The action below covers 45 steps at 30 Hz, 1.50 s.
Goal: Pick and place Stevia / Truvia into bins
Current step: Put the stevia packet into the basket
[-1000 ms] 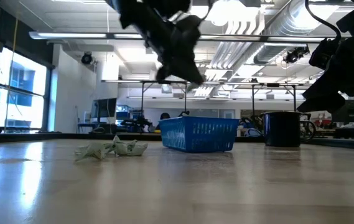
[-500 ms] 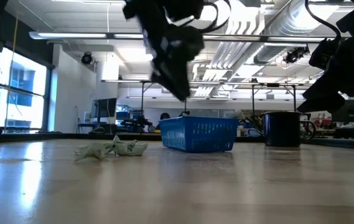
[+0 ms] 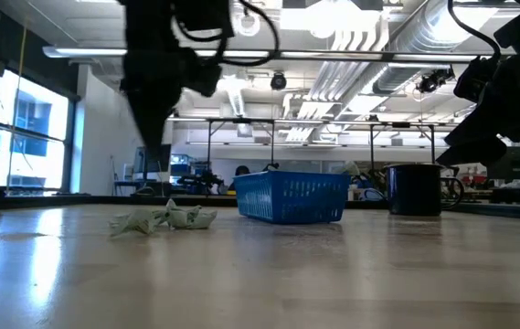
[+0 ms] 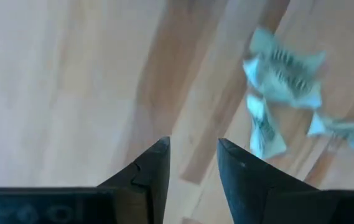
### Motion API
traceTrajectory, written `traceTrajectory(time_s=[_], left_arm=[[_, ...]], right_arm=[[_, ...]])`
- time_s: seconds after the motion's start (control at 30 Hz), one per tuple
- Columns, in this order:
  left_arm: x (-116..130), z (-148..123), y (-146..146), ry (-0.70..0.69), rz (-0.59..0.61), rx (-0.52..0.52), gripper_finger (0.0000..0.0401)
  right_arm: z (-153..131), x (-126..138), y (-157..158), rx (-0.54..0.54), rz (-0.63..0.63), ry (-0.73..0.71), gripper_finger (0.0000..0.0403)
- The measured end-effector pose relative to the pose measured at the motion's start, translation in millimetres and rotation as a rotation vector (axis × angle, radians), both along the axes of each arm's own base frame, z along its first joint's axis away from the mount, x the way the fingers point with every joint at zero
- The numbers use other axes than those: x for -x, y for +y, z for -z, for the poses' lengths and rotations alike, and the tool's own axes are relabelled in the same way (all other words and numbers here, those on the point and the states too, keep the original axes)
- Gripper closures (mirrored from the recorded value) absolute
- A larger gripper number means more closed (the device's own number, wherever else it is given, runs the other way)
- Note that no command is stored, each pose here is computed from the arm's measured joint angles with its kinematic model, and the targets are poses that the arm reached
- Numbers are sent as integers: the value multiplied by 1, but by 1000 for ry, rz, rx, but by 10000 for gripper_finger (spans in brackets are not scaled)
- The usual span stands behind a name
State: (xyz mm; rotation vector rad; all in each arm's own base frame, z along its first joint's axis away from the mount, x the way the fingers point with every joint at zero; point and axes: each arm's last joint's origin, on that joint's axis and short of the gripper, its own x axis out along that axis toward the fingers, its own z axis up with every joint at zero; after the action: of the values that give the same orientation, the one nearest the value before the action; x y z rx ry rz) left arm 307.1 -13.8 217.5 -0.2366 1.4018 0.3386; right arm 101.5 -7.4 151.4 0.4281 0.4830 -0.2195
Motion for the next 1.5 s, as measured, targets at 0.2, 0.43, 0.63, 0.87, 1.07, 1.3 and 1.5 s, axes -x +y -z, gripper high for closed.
traceTrajectory(time_s=[0.2, 0.43, 0.63, 0.87, 1.07, 1.3, 1.5], left_arm=[[16, 28, -20, 49, -33, -4, 222], [14, 45, -40, -54, 80, 153, 198], [15, 57, -36, -95, 57, 191, 201], [12, 65, -28, -172, 41, 243, 201], [11, 76, -27, -199, 29, 201, 209], [9, 88, -26, -152, 32, 119, 259], [8, 84, -11, -171, 45, 22, 361]], right_arm=[[0, 0, 0, 0, 0, 0, 96], [0, 0, 0, 0, 0, 0, 96], [0, 0, 0, 0, 0, 0, 96], [0, 0, 0, 0, 0, 0, 96], [0, 0, 0, 0, 0, 0, 96], [0, 0, 0, 0, 0, 0, 96], [0, 0, 0, 0, 0, 0, 96]])
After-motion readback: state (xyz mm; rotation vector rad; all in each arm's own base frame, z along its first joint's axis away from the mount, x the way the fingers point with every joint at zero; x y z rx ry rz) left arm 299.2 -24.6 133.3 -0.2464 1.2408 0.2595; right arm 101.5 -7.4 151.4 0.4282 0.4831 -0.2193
